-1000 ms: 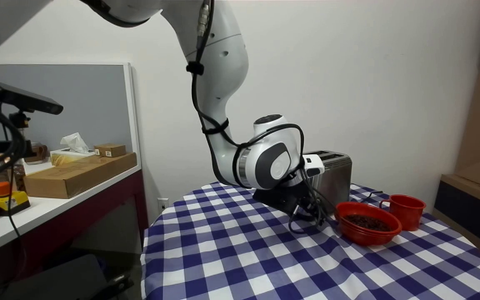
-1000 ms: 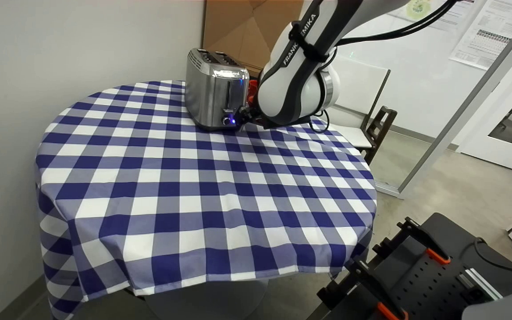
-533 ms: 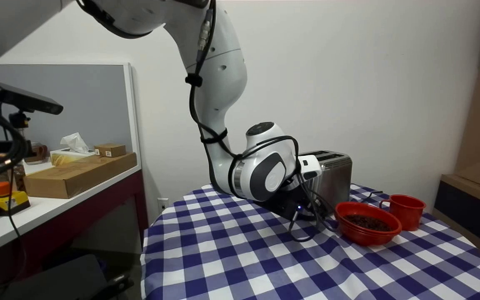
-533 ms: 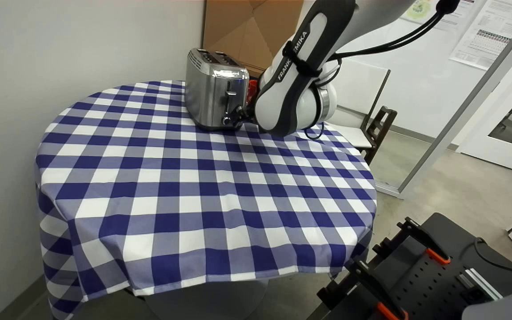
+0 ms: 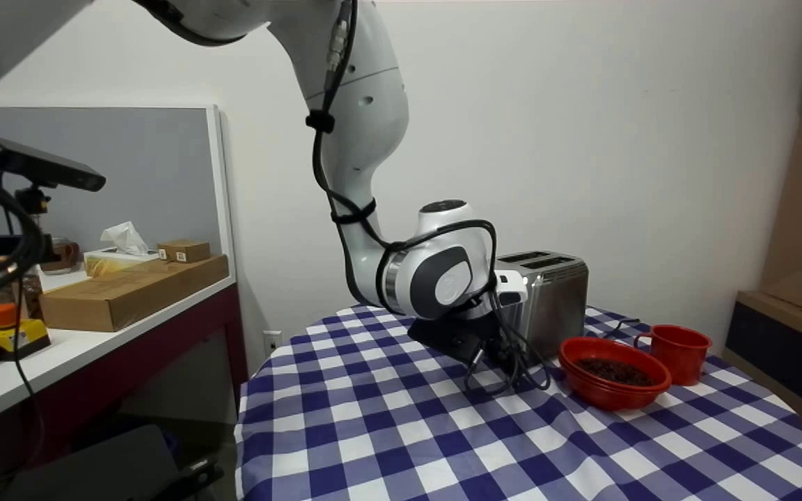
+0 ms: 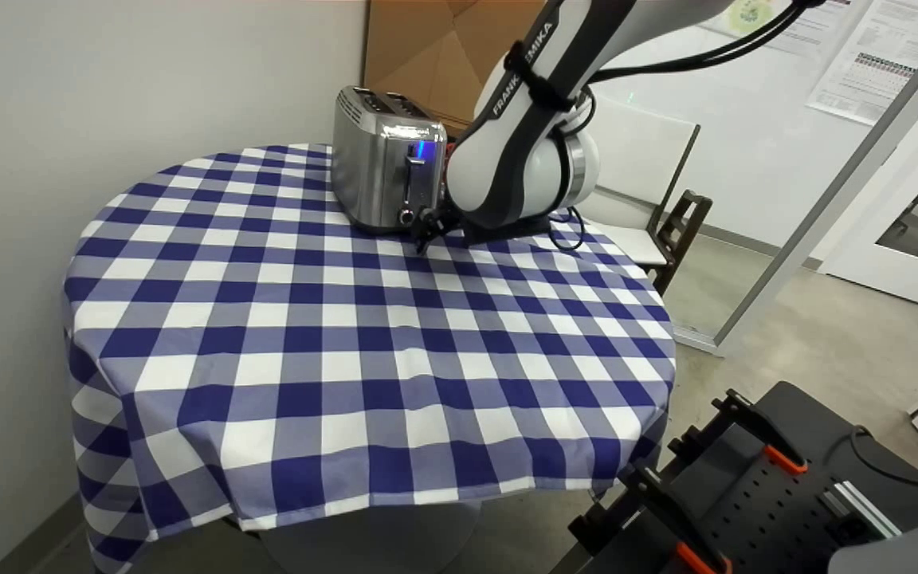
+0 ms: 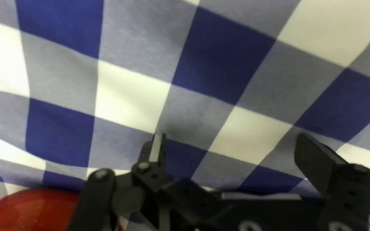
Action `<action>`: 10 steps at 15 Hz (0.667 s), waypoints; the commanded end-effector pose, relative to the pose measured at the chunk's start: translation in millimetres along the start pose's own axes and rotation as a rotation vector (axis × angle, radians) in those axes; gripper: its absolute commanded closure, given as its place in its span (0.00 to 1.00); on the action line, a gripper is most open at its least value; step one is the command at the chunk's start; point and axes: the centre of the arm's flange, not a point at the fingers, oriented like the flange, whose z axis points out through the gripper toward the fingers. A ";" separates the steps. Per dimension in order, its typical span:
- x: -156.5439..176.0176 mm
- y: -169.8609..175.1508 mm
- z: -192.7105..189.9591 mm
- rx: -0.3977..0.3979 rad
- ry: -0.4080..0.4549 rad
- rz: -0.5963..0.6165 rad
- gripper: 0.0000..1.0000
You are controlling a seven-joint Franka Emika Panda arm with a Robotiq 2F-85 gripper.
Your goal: Turn off the toaster
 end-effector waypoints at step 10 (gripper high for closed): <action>-14.6 24.0 -134.1 0.082 -0.669 -0.072 0.00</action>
